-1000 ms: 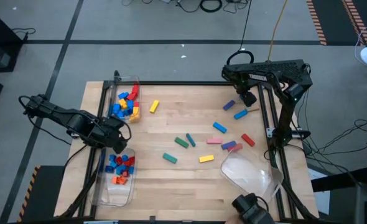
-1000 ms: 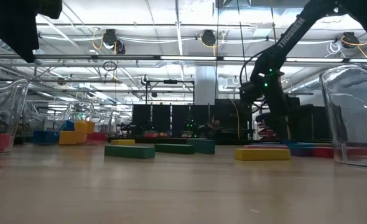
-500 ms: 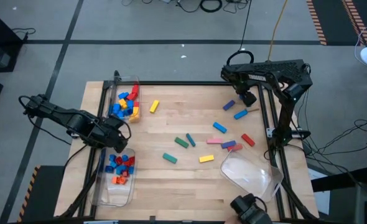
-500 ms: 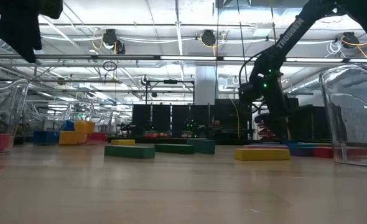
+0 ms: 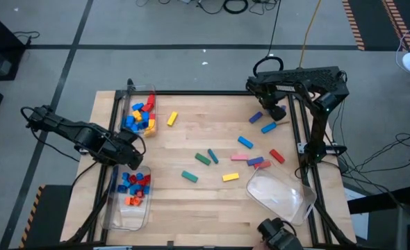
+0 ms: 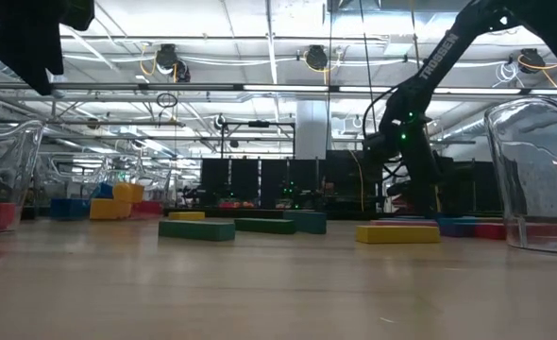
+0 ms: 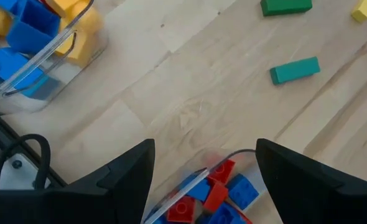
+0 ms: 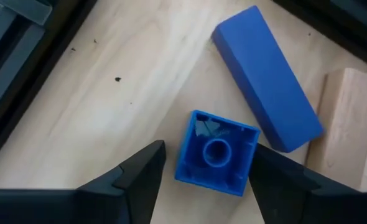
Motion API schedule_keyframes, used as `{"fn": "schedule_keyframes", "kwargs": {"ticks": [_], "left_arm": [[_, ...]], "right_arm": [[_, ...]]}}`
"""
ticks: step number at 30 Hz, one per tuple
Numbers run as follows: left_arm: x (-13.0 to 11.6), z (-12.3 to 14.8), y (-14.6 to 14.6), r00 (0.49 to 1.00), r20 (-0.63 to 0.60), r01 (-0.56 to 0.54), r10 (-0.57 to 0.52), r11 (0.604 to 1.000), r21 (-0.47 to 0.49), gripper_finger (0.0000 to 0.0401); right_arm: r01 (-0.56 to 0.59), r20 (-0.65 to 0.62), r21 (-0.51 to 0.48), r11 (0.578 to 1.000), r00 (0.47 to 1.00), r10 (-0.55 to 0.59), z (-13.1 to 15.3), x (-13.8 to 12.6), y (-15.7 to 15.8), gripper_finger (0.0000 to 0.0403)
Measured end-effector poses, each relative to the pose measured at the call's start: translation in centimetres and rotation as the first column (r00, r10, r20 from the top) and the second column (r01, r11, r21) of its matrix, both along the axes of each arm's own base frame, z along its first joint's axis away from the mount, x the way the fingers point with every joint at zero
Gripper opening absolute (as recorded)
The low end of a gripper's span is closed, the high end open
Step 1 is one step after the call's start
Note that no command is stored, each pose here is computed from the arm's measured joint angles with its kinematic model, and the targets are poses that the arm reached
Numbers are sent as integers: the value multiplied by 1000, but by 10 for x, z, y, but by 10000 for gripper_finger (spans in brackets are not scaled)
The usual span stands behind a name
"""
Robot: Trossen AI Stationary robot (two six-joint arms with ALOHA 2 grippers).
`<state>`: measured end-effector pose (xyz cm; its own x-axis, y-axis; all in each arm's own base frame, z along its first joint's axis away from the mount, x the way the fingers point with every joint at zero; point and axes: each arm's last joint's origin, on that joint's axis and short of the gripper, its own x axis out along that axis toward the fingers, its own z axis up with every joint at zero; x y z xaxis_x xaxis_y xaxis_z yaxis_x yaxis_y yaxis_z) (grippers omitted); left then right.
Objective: Sort blocks by size
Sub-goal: Put the blue four stud game piece into the bottom left transparent bin
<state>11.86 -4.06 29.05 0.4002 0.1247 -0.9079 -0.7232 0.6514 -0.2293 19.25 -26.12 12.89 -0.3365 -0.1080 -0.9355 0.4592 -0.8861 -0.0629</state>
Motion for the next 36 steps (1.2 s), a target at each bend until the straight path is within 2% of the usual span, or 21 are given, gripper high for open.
{"fn": "schedule_keyframes", "kwargs": {"ticks": [6,11,13,16,19,22,24,27,30,33,36], "left_arm": [[0,0,1,1000,1,-3,3,1000,22,280],[0,0,1,1000,4,-5,5,1000,31,280],[0,0,1,1000,9,-9,9,999,42,280],[0,0,2,1000,20,-12,11,997,74,280],[1,1,3,999,27,29,-32,991,133,280],[5,3,6,993,41,99,-110,972,212,280],[10,5,8,985,53,144,-166,947,286,280],[19,11,12,965,82,190,-249,880,435,280],[31,20,16,936,92,222,-339,775,592,280],[43,30,19,900,99,243,-425,677,695,280],[53,38,23,879,108,229,-465,609,760,280]], "right_arm": [[-7,17,3,1000,1000,7,1,-4,-5,180],[-48,1,-10,999,999,49,3,3,0,125],[-70,7,-23,997,998,70,4,8,4,116],[-144,58,-96,985,987,150,16,21,8,116],[-219,96,-173,960,967,238,34,32,16,120],[-306,137,-268,913,926,351,55,44,25,126],[-382,189,-315,869,872,452,69,53,32,125],[-487,287,-384,785,745,603,88,68,47,121],[-554,363,-478,682,582,727,109,85,69,121],[-573,410,-561,598,435,802,128,101,96,123],[-557,436,-654,512,275,857,146,115,123,123]]}}
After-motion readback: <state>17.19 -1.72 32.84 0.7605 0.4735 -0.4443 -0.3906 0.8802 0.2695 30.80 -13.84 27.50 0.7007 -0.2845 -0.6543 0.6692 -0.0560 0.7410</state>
